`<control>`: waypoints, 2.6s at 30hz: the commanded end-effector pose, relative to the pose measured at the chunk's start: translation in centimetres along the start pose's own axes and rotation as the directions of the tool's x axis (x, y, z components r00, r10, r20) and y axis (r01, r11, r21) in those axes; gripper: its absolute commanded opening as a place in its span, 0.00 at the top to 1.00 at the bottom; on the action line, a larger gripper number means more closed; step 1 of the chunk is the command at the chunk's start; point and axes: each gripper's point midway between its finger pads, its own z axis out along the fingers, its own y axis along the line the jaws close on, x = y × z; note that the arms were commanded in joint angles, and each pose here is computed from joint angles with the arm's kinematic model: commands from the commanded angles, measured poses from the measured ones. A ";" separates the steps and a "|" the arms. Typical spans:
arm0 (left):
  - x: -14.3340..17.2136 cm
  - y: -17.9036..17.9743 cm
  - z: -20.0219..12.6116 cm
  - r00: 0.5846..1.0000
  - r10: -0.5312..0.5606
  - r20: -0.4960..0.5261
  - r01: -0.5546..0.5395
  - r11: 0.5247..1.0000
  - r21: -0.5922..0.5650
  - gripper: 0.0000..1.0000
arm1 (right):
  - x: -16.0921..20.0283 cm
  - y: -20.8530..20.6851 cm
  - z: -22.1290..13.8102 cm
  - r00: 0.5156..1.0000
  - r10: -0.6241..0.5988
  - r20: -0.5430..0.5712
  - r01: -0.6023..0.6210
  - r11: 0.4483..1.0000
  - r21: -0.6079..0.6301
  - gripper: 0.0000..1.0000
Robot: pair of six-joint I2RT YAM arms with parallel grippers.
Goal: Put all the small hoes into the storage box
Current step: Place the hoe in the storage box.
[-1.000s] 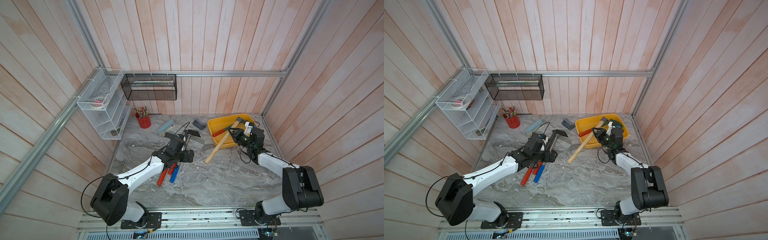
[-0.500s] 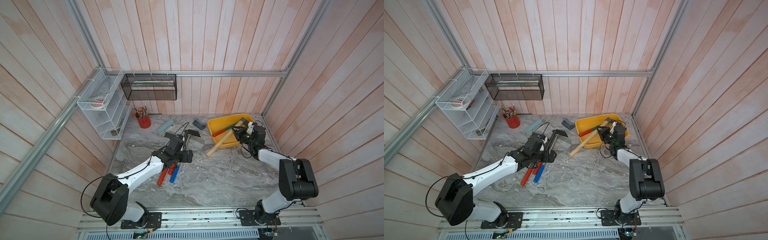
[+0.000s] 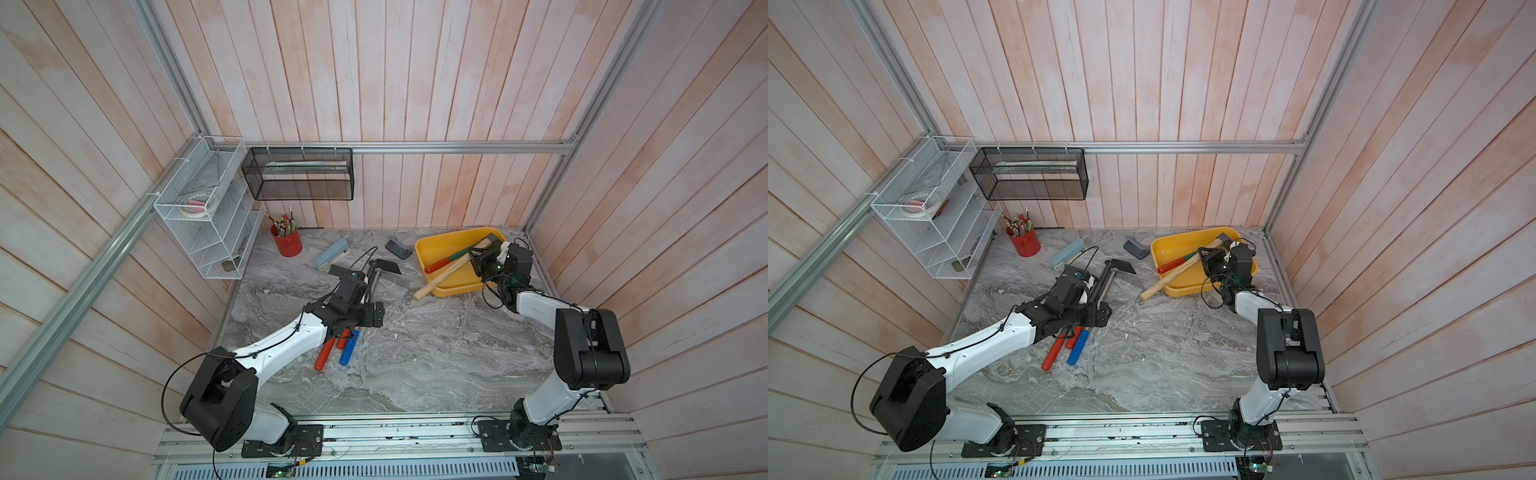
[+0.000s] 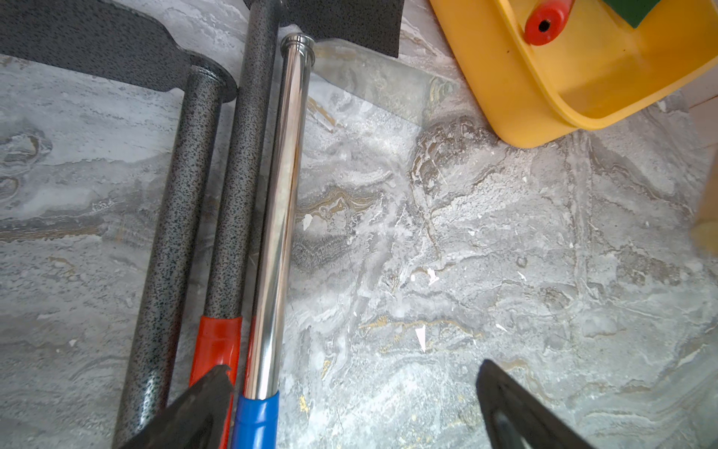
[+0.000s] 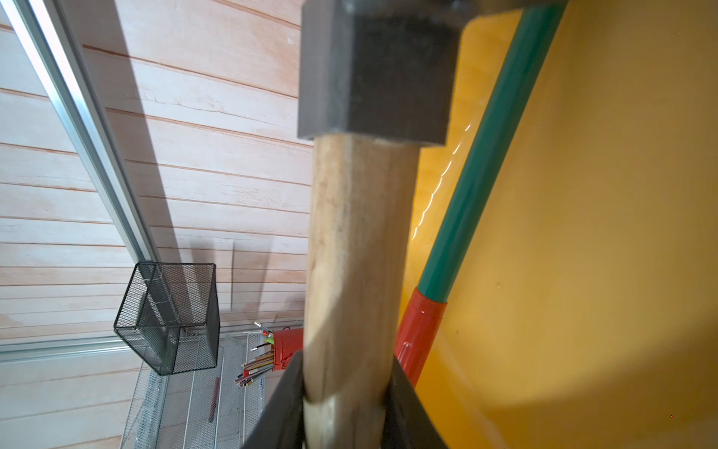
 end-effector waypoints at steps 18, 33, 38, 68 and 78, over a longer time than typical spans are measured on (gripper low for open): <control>0.5 0.9 -0.9 1.000 -0.020 0.018 0.021 1.000 -0.019 0.00 | -4.3 -0.4 2.7 0.993 0.104 0.061 -0.106 0.994 0.027 1.00; 0.8 1.1 -1.1 1.000 -0.016 0.023 0.017 1.000 -0.024 0.00 | -6.1 -2.4 4.1 0.986 0.144 0.079 -0.150 0.986 0.072 1.00; 0.9 1.3 -1.2 1.000 -0.013 0.025 0.014 0.999 -0.031 0.00 | -6.5 -2.9 4.6 0.986 0.151 0.077 -0.157 0.984 0.082 1.00; 0.9 1.6 -1.4 1.000 -0.006 0.026 0.008 0.999 -0.047 0.00 | -7.5 -6.4 7.2 0.981 0.182 0.070 -0.190 0.973 0.135 1.00; 1.0 1.8 -1.3 1.000 -0.008 0.020 0.009 0.999 -0.053 0.00 | -8.0 -7.8 7.7 0.980 0.184 0.071 -0.193 0.969 0.153 1.00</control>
